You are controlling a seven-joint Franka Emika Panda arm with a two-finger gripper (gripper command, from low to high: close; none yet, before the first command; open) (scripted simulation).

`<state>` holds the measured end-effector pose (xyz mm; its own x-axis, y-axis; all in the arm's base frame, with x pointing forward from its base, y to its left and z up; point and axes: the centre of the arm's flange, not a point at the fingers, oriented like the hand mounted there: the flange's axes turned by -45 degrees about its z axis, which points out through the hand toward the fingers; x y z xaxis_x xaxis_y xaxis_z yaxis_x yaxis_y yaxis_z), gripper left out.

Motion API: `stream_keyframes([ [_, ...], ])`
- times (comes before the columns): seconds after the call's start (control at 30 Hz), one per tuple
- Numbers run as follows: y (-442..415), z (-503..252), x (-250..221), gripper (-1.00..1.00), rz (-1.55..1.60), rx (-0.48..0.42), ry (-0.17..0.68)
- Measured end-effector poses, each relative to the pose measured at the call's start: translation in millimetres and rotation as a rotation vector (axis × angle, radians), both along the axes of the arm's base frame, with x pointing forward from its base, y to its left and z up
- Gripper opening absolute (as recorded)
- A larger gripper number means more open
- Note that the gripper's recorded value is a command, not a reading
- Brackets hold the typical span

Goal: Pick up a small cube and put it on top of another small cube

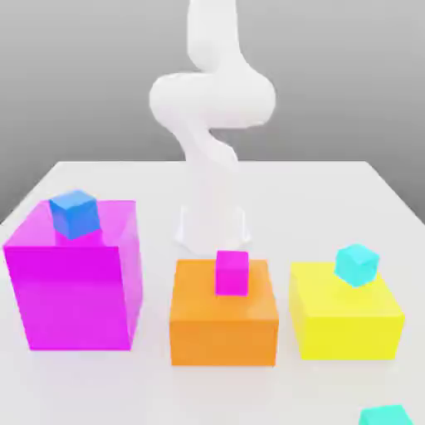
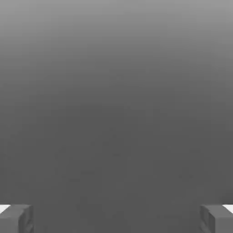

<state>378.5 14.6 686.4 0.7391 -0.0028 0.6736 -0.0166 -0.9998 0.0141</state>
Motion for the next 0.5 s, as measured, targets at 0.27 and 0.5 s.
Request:
stream_keyframes([
  [0.27,48.3,-98.1,90.0,0.00,0.002,-0.062,0.192],
  [0.5,91.2,-201.0,142.8,0.00,0.028,-0.092,0.349],
])
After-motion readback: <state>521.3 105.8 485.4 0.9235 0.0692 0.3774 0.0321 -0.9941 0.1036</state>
